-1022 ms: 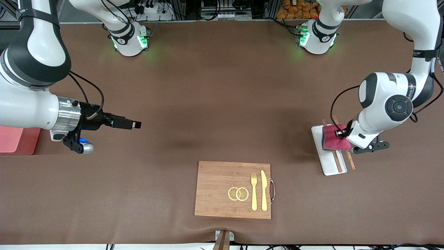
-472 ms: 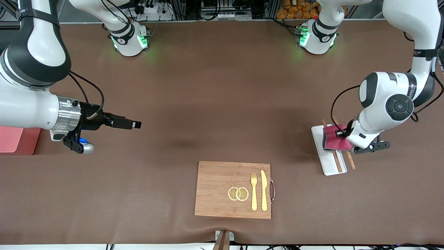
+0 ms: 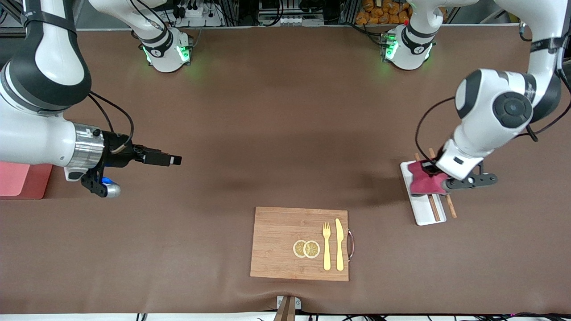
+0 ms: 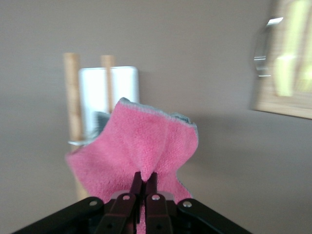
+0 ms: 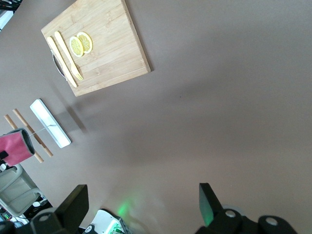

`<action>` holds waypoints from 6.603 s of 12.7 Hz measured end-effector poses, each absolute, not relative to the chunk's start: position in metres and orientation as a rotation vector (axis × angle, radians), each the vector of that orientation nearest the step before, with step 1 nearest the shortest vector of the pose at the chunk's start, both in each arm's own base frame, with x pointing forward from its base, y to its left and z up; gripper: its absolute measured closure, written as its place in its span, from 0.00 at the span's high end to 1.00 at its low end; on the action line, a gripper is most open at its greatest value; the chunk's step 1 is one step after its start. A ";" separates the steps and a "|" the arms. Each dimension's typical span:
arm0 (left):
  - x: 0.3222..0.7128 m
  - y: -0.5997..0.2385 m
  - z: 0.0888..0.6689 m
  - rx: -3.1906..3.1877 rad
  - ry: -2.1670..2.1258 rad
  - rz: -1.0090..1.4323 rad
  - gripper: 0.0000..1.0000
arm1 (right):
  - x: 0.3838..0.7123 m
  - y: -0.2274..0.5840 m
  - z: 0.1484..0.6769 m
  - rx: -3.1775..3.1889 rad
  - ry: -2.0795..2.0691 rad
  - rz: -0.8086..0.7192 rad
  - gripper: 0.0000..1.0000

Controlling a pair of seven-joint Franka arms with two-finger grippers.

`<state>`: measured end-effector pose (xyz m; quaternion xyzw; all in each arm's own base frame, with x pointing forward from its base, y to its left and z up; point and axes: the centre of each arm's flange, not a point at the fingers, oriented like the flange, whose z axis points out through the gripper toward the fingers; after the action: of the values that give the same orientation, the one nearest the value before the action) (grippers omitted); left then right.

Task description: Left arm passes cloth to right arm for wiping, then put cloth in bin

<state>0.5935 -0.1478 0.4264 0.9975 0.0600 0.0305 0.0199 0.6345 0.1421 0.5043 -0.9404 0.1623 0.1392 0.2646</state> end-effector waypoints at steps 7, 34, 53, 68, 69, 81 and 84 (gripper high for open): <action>0.558 -0.362 0.491 2.846 0.594 0.035 0.05 | 0.628 0.144 0.501 -2.501 0.744 0.530 1.00; 0.511 -0.573 0.442 2.029 1.406 -0.195 0.05 | 0.602 0.242 0.448 -2.377 1.234 0.605 0.02; 0.634 -0.175 0.591 2.732 1.117 0.069 1.00 | 0.584 -0.223 0.461 -3.115 0.052 0.377 0.02; 0.563 -0.002 0.645 3.105 0.180 -0.024 1.00 | 0.550 -0.439 0.404 -3.457 -0.434 0.167 0.02; 0.558 -0.003 0.646 3.106 0.179 -0.022 1.00 | 0.554 -0.435 0.405 -3.452 -0.448 0.159 0.02; 0.553 -0.004 0.638 3.107 0.177 -0.058 1.00 | 0.628 -0.204 0.426 -3.350 -0.454 0.394 0.02; 0.553 -0.004 0.638 3.107 0.176 -0.057 1.00 | 0.636 -0.168 0.353 -3.258 -0.478 0.514 0.02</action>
<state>0.5531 -0.0044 0.6379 0.9981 0.0566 -0.0183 0.0145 0.6359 -0.1679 0.3529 -0.9731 -0.1426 0.1535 -0.0956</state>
